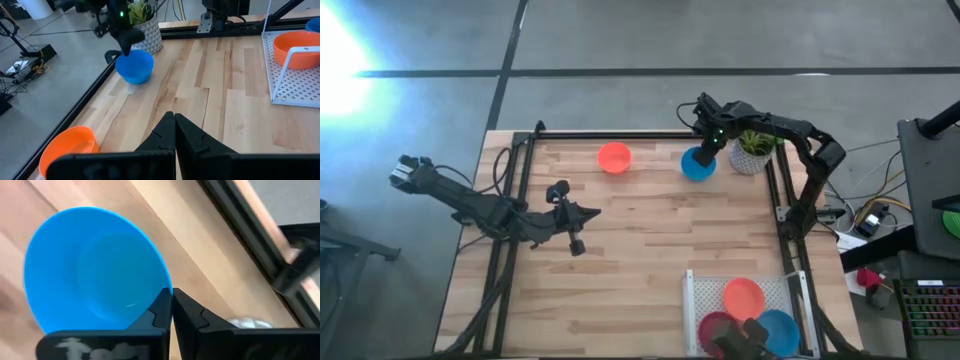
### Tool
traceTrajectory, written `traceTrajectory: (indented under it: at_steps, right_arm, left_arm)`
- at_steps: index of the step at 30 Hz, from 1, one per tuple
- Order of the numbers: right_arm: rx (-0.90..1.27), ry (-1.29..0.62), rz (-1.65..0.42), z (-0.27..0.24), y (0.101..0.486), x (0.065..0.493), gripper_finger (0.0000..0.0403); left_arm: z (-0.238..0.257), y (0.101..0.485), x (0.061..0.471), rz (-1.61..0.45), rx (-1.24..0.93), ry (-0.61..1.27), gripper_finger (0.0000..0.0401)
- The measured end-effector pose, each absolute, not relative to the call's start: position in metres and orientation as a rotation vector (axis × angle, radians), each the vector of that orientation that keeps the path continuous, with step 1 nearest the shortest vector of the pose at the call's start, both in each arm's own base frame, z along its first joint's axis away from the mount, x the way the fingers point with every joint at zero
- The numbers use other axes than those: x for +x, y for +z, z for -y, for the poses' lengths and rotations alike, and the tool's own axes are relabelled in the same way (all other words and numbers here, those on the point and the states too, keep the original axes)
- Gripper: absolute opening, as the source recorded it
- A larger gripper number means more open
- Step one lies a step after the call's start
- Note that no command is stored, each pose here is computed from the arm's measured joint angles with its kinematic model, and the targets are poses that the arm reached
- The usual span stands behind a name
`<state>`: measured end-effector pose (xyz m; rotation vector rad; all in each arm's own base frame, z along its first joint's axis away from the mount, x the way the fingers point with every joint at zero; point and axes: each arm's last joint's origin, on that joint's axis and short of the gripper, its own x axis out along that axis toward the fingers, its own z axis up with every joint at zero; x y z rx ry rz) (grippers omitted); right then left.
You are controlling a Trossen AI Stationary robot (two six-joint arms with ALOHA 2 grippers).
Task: Pick & Place Mini bowls
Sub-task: Stack the blue bowl on top of the blue bowl on the shelf
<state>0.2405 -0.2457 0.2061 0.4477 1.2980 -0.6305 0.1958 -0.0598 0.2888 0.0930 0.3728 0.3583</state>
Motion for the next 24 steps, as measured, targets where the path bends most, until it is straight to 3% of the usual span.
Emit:
traceTrajectory:
  at_steps: [11, 24]
  right_arm:
    - [0.429, -0.693, -1.144, 0.207, 0.282, 0.211, 0.0008]
    - [0.433, -0.658, -1.007, 0.103, 0.354, 0.168, 0.0008]
  left_arm:
    - [0.060, 0.288, 0.196, -0.377, 0.095, 0.357, 0.0000]
    - [0.060, 0.288, 0.196, -0.377, 0.095, 0.356, 0.0000]
